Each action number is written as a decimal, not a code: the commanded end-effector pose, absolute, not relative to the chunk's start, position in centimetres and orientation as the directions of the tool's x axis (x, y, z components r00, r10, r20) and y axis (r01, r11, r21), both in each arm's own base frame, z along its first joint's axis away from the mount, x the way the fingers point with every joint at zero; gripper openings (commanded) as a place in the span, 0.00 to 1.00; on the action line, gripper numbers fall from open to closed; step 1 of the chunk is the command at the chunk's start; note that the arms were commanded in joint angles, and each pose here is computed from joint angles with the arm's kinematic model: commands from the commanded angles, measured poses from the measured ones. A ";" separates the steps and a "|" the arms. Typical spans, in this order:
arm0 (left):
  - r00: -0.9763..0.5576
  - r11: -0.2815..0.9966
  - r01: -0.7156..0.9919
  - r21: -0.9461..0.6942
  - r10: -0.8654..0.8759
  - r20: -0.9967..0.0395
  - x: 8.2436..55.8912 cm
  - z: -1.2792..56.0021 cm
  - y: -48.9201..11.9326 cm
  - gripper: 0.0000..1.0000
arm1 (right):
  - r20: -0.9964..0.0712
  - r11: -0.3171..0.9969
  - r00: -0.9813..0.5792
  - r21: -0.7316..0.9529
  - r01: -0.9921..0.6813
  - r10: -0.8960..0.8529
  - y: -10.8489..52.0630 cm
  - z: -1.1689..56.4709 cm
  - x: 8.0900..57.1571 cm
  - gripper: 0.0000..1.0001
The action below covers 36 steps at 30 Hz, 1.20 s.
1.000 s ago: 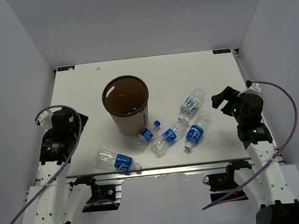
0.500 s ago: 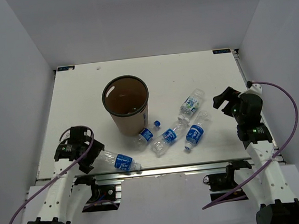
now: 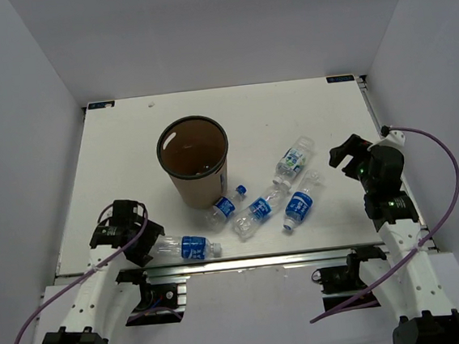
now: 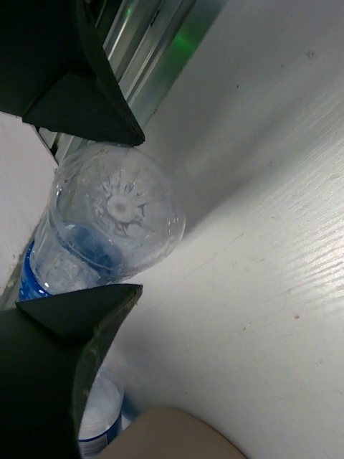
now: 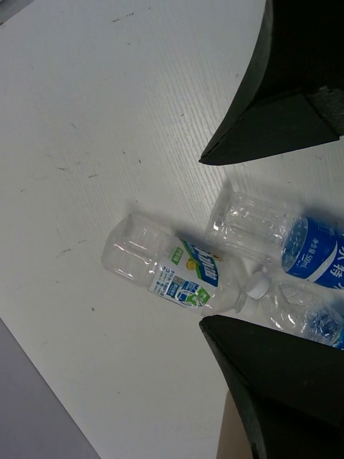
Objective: Put the plastic bottles in the bin
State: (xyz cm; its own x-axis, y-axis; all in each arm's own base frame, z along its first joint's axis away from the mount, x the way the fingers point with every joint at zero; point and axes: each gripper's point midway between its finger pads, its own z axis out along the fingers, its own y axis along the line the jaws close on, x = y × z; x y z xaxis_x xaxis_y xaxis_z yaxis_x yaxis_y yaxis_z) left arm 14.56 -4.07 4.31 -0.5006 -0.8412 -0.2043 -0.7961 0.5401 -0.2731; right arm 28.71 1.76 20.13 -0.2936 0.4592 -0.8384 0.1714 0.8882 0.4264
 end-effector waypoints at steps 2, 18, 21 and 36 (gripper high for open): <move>-0.487 0.521 -0.785 -0.336 -0.853 -0.185 15.5 3.8 -4.9 0.71 | -0.866 0.893 -0.225 0.415 0.172 0.446 1.1 21.4 29.0 0.89; -0.583 0.798 -0.444 -0.408 -0.603 -0.544 23.2 19.9 -3.8 0.00 | -0.882 0.908 -0.219 0.404 0.105 0.418 1.8 21.9 28.9 0.90; -0.591 0.831 -0.329 -0.449 -0.552 -0.588 23.6 23.9 -4.8 0.00 | -0.882 0.910 -0.224 0.401 0.103 0.414 1.9 21.7 28.9 0.89; -0.335 0.758 0.134 -0.638 -0.572 -0.749 28.1 43.5 -9.1 0.00 | -0.906 0.916 -0.256 0.379 -0.133 0.338 5.4 22.4 28.6 0.89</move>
State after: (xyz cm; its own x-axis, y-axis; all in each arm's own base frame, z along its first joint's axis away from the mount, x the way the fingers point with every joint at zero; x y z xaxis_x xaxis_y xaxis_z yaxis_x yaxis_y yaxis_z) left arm 26.78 -8.17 38.01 -0.4607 -0.5297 -0.7122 -0.0066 0.8044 -0.5940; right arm 28.51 4.00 20.98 -0.2951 0.3819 -0.8758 -0.0100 0.9154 0.4025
